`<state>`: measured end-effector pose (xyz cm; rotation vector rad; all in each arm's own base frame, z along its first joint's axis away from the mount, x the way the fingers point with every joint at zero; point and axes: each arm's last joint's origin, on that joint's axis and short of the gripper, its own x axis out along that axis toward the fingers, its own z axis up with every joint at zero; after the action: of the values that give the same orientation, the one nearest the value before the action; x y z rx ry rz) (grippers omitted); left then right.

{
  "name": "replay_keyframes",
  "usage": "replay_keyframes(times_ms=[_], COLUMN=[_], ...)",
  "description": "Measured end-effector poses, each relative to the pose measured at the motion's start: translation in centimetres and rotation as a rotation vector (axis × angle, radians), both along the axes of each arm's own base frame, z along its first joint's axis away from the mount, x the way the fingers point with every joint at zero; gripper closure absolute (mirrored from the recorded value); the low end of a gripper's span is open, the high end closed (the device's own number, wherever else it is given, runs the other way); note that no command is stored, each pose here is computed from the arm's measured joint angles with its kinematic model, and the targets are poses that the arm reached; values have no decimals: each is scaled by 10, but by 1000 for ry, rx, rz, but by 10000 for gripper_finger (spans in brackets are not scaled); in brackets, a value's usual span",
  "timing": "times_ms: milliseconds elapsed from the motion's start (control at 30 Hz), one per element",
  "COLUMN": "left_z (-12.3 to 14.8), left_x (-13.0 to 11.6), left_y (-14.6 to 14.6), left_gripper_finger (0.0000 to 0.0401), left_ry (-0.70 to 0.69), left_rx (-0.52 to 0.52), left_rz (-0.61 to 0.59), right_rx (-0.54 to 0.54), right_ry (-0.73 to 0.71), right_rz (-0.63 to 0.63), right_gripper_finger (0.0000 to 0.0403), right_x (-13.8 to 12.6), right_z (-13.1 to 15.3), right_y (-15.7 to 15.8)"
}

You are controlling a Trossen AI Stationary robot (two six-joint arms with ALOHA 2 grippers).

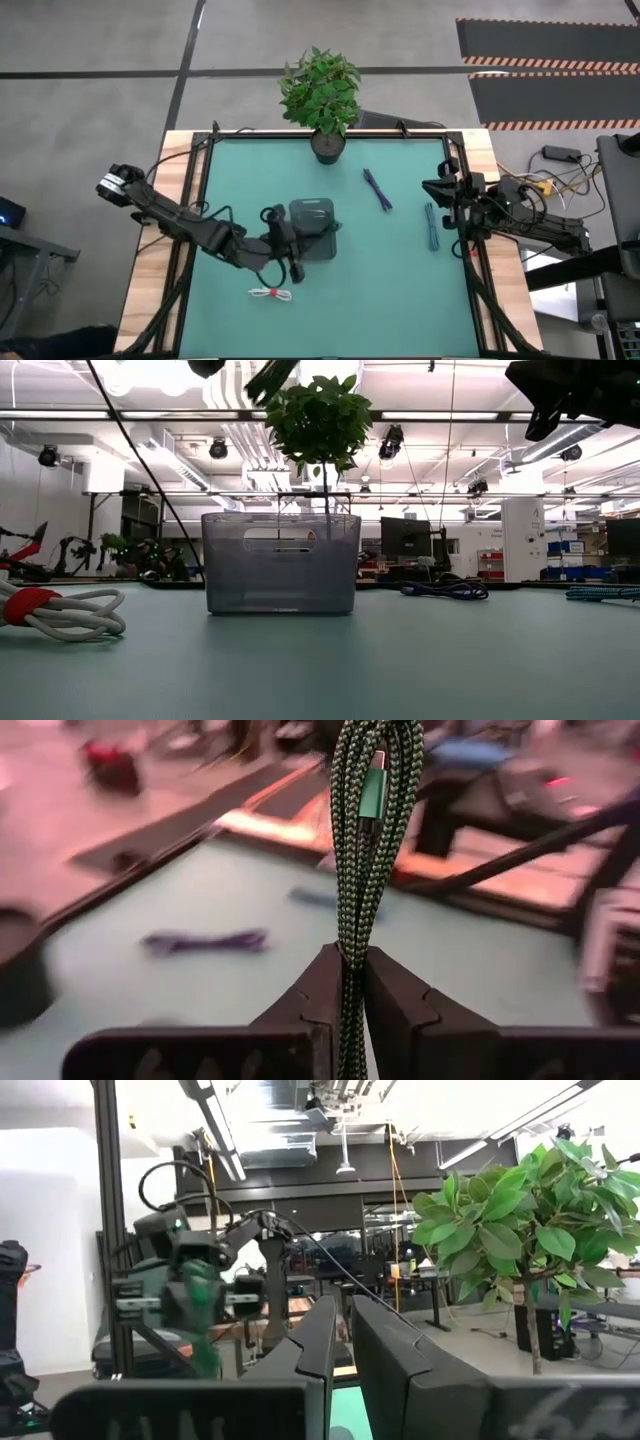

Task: Pick and place USB-C Cables
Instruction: Put the green charger cable into the black bin

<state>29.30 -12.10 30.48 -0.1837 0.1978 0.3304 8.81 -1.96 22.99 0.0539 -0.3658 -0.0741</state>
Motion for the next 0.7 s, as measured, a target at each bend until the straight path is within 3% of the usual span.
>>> replay_keyframes(times_ms=[200,467,700], left_z=[-3,-16,-21], left_x=[1,11,27], left_y=[1,14,25], left_gripper_finger=[386,386,386], left_ry=[-56,-82,-96], left_rx=[-43,-195,-263], left_rz=[-3,90,161], right_rx=[0,7,24], right_ry=[0,-2,-16], right_rz=[0,2,21], right_gripper_finger=[376,376,376], right_x=[0,0,-1], right_z=[0,0,5], right_y=[0,0,1])
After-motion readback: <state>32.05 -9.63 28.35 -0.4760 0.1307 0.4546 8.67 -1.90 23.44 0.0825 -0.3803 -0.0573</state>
